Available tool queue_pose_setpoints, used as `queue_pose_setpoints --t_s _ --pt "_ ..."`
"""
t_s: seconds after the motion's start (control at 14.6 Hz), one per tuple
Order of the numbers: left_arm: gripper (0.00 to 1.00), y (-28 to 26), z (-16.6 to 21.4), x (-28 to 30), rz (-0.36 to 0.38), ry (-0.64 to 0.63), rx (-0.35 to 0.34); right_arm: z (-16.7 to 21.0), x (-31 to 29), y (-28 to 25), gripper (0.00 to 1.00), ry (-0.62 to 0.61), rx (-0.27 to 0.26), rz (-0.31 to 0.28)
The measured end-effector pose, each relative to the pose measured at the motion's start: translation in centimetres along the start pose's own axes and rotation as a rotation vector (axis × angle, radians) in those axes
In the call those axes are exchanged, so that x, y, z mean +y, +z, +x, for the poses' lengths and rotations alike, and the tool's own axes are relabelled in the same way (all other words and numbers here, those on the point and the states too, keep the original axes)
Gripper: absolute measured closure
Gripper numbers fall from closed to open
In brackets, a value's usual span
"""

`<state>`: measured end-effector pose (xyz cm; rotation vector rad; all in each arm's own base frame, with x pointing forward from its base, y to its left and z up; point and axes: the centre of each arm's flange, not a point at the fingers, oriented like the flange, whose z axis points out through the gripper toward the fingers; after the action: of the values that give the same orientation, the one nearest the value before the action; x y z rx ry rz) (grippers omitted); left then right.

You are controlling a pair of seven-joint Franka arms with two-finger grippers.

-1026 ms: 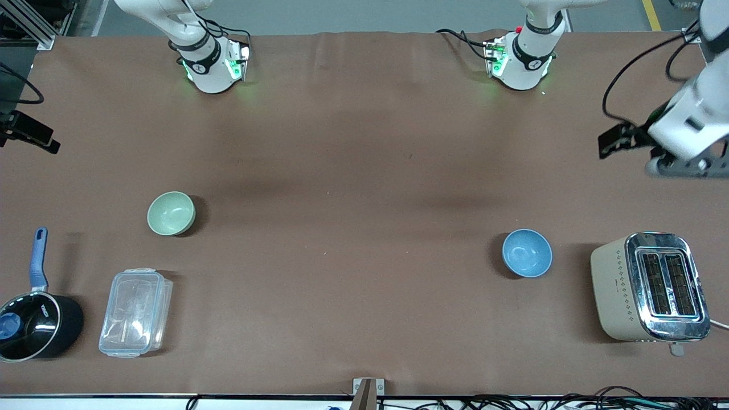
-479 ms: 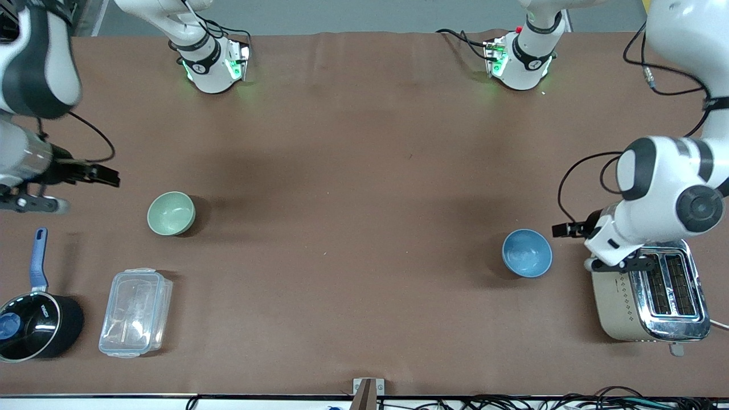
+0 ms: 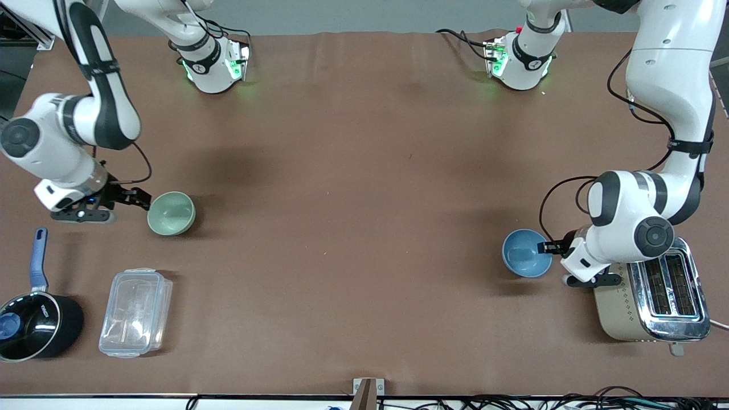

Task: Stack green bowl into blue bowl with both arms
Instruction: 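Grasp the green bowl with the right gripper while the left gripper grasps the blue bowl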

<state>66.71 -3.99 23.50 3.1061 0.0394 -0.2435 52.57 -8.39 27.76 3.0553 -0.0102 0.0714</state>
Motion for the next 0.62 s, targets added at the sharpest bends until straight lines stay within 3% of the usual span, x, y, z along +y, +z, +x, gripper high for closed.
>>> queue_pose_setpoints --t_s 0.34,0.62 --pt "0.47 2.8 0.5 -0.1 -0.008 -0.003 -0.002 -1.4 -0.1 6.9 0.0 -0.004 0.026 -0.024" --pt "0.87 2.9 0.7 0.2 -0.012 -0.002 0.002 -1.6 -0.1 7.6 0.09 -0.003 0.03 -0.026"
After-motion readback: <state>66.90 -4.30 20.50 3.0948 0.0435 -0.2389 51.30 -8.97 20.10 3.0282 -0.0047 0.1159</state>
